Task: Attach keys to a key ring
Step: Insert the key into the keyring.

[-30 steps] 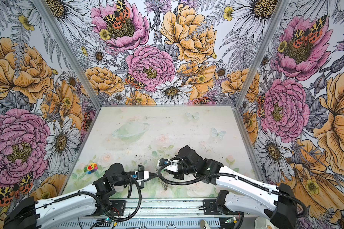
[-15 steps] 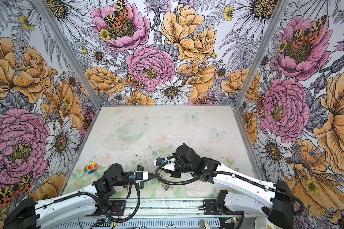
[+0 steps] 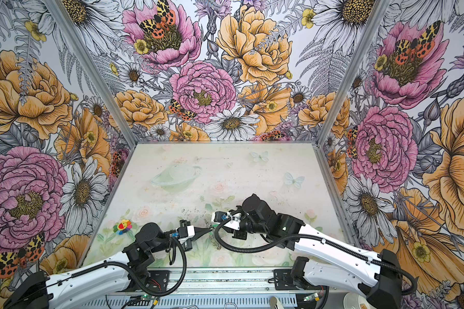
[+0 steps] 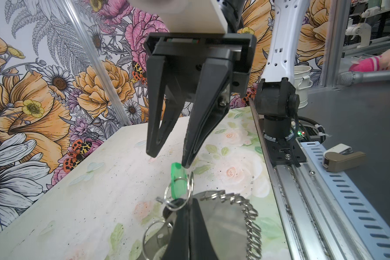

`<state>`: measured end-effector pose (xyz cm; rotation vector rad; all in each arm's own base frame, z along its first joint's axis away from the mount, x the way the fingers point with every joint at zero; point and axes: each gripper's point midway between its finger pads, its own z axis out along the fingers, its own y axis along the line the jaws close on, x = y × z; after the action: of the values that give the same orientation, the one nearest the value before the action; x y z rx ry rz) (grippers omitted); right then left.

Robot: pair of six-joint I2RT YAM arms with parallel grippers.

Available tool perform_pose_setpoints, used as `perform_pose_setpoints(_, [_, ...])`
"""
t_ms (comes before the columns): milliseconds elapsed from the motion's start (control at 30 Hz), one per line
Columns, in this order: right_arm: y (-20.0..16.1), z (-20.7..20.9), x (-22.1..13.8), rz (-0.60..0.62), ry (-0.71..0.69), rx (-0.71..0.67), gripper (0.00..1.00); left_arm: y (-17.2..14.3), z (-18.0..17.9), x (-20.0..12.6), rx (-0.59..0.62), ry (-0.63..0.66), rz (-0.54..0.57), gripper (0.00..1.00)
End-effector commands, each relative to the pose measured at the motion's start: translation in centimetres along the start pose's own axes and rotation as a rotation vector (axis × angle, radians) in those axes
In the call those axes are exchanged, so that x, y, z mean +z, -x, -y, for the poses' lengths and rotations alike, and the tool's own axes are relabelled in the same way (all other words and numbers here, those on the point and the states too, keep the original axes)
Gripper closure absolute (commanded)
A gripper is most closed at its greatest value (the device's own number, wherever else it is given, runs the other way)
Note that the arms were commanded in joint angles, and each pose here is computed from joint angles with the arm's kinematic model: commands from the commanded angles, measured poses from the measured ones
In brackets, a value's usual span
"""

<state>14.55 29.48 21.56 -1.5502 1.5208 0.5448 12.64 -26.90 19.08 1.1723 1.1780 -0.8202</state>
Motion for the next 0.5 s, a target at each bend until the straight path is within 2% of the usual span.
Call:
perform_pose_setpoints(0, [1.2, -1.2, -0.8, 0.060, 0.067, 0.007, 0.71, 1.1, -1.0, -0.3, 0.003, 0.049, 0.046, 1.00])
perform_pose_setpoints(167, [2.0, -2.5, -0.9, 0.098, 0.149, 0.007, 0.75, 1.0, -0.9, -0.2, 0.002, 0.042, 0.042, 1.00])
perform_pose_setpoints(467, [2.9, -3.0, -1.7, 0.140, 0.163, -0.029, 0.79, 0.8, -0.8, 0.0, -0.004, 0.030, 0.033, 1.00])
